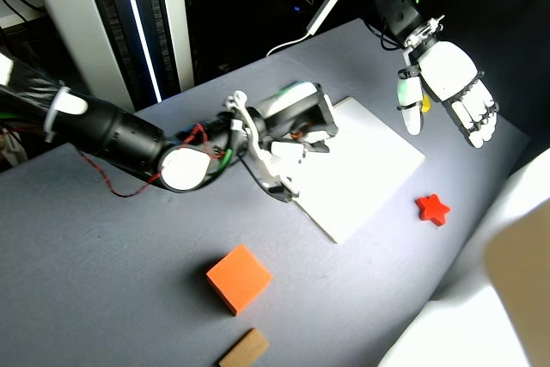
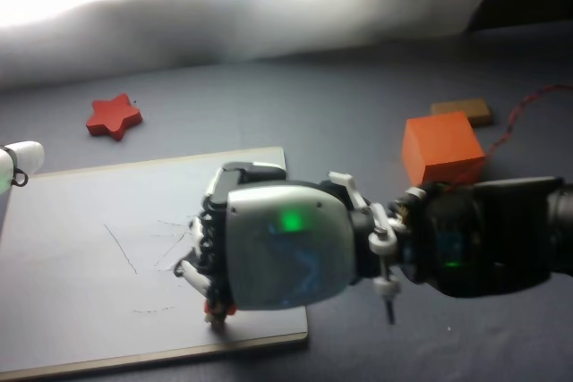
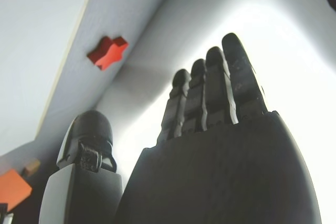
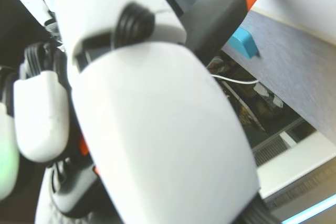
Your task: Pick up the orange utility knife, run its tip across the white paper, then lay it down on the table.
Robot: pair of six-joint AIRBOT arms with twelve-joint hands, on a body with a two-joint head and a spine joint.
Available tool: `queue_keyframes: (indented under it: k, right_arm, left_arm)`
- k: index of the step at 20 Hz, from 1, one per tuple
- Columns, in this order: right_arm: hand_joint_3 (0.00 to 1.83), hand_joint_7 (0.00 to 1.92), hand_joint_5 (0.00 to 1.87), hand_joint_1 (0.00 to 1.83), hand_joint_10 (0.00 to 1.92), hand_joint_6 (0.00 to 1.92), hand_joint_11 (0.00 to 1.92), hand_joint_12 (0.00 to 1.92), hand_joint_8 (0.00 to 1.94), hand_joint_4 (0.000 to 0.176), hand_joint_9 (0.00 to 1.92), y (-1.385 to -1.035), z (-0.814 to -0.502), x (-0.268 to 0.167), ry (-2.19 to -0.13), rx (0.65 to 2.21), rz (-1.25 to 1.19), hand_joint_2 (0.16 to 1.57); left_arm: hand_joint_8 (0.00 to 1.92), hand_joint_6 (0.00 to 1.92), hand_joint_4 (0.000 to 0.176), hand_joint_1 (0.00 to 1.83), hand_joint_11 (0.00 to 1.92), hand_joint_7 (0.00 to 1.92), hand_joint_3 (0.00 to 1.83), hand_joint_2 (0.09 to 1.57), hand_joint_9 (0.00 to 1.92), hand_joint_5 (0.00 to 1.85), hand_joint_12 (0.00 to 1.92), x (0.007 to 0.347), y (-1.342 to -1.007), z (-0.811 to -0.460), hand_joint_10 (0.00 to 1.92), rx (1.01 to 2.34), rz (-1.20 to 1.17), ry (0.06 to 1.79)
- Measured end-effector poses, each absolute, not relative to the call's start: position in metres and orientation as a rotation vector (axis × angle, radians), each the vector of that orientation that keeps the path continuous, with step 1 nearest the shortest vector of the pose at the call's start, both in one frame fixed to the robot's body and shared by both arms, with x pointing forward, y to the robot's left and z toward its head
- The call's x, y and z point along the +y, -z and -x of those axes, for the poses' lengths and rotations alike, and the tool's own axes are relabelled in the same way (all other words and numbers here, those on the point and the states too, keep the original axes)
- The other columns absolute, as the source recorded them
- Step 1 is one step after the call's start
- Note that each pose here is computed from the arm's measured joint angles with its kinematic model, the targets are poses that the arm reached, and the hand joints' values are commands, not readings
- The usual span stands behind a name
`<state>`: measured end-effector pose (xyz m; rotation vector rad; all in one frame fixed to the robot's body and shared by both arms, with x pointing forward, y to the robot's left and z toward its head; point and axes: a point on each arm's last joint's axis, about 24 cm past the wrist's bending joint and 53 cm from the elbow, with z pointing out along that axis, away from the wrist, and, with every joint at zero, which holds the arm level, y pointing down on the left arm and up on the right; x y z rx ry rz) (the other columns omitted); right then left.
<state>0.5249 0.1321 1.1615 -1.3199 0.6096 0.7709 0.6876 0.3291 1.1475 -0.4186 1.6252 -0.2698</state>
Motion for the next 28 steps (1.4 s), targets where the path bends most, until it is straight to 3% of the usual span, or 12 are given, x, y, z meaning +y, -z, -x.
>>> queue_keyframes:
  k: [13, 16, 18, 20, 22, 24, 28]
  right_arm:
    - [0.19, 1.54, 1.36, 1.55, 1.92, 1.92, 1.7, 1.92, 1.94, 0.176, 1.63, -1.158, -0.532, 0.091, -0.755, 0.632, 1.324, 1.11]
    - [0.21, 1.53, 1.35, 1.52, 1.92, 1.92, 1.69, 1.92, 1.94, 0.176, 1.63, -1.179, -0.536, 0.086, -0.78, 0.72, 1.21, 1.13]
    - [0.23, 1.54, 1.37, 1.51, 1.92, 1.92, 1.69, 1.92, 1.94, 0.176, 1.64, -1.198, -0.534, 0.079, -0.815, 0.768, 1.12, 1.14]
    - [0.23, 1.52, 1.36, 1.52, 1.92, 1.92, 1.69, 1.92, 1.94, 0.176, 1.62, -1.209, -0.539, 0.069, -0.861, 0.9, 0.996, 1.14]
    - [0.24, 1.52, 1.36, 1.51, 1.92, 1.92, 1.71, 1.92, 1.94, 0.176, 1.64, -1.21, -0.566, 0.05, -0.899, 1.148, 0.778, 1.15]
    - [0.25, 1.52, 1.38, 1.5, 1.92, 1.92, 1.71, 1.92, 1.94, 0.176, 1.64, -1.197, -0.589, 0.021, -0.899, 1.371, 0.6, 1.15]
    - [0.25, 1.53, 1.37, 1.52, 1.92, 1.92, 1.71, 1.92, 1.94, 0.176, 1.64, -1.168, -0.582, 0.002, -0.983, 1.657, 0.432, 1.13]
  left_arm:
    - [0.0, 0.0, 0.0, 0.0, 0.0, 0.05, 0.0, 1.33, 0.07, 0.0, 0.42, 0.325, -1.146, -0.687, 0.0, 1.63, 0.416, 0.277]
    - [0.0, 0.0, 0.0, 0.0, 0.0, 0.07, 0.0, 1.32, 0.11, 0.02, 0.53, 0.322, -1.147, -0.688, 0.01, 1.625, 0.424, 0.289]
    - [0.0, 0.0, 0.0, 0.0, 0.0, 0.05, 0.0, 1.32, 0.09, 0.0, 0.45, 0.312, -1.148, -0.687, 0.0, 1.628, 0.41, 0.31]
    - [0.0, 0.01, 0.0, 0.0, 0.0, 0.05, 0.0, 1.33, 0.09, 0.02, 0.4, 0.303, -1.148, -0.689, 0.0, 1.629, 0.393, 0.329]
    - [0.0, 0.01, 0.0, 0.0, 0.0, 0.04, 0.0, 1.33, 0.08, 0.02, 0.39, 0.29, -1.151, -0.688, 0.0, 1.631, 0.376, 0.361]
    - [0.0, 0.01, 0.0, 0.0, 0.0, 0.06, 0.0, 1.32, 0.11, 0.04, 0.49, 0.275, -1.152, -0.685, 0.01, 1.638, 0.364, 0.396]
    - [0.0, 0.01, 0.0, 0.0, 0.0, 0.07, 0.0, 1.32, 0.11, 0.06, 0.61, 0.244, -1.15, -0.672, 0.0, 1.668, 0.348, 0.462]
